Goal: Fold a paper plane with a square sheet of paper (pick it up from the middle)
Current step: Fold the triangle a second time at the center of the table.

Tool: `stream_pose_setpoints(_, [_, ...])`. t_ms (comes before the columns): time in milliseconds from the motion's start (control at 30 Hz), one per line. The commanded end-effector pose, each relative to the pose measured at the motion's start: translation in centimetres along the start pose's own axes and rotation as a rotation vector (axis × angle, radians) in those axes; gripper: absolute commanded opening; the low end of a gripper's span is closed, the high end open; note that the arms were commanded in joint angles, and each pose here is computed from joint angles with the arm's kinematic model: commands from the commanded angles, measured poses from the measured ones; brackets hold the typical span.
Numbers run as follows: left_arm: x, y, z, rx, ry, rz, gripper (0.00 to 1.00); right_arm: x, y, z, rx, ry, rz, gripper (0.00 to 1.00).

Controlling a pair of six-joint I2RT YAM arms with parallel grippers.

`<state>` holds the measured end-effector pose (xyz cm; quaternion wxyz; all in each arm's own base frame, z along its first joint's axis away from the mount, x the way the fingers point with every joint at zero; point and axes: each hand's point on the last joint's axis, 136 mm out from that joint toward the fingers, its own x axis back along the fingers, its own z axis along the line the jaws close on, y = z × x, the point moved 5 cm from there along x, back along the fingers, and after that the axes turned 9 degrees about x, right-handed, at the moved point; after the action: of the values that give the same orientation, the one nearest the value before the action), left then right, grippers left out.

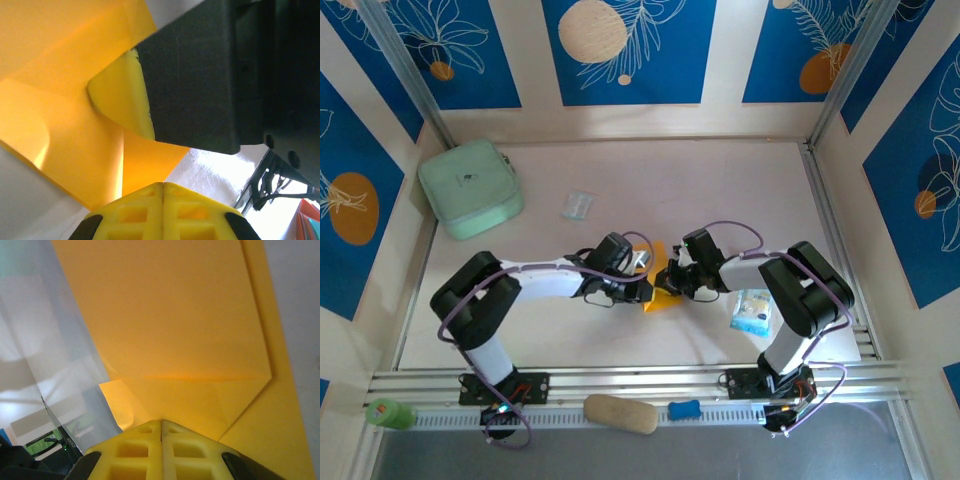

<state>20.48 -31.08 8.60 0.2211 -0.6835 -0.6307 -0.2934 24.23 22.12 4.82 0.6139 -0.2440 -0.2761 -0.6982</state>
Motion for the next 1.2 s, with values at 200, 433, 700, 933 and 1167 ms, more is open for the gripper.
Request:
stream_pose_setpoints(200, [-1.1, -0.1, -1.3, -0.022, -0.059, 0.052, 0.00, -0.3, -1.3, -1.8, -0.057, -0.085, 0.039, 0.04])
stream_pose_setpoints(433, [-2.0, 0.0, -0.3, -0.018, -0.009, 0.079, 0.00, -0.3, -1.3, -1.9, -0.056, -0.088, 0.039, 0.04])
stream_pose_setpoints(700, [-2.4, -1.3, 3.3, 0.000, 0.137, 0.094, 0.00, -0.1, -1.3, -2.2, -0.060, -0.096, 0.036, 0.04])
stream_pose_setpoints(933, [-2.0, -2.9, 5.2, 0.020, 0.186, 0.106, 0.00, 0.1, -1.2, -2.4, -0.068, -0.099, 0.036, 0.04])
stream_pose_setpoints(1167, [-1.6, -3.9, 5.1, 0.028, 0.150, 0.139, 0.00, 0.4, -1.2, -2.5, -0.072, -0.101, 0.031, 0.04])
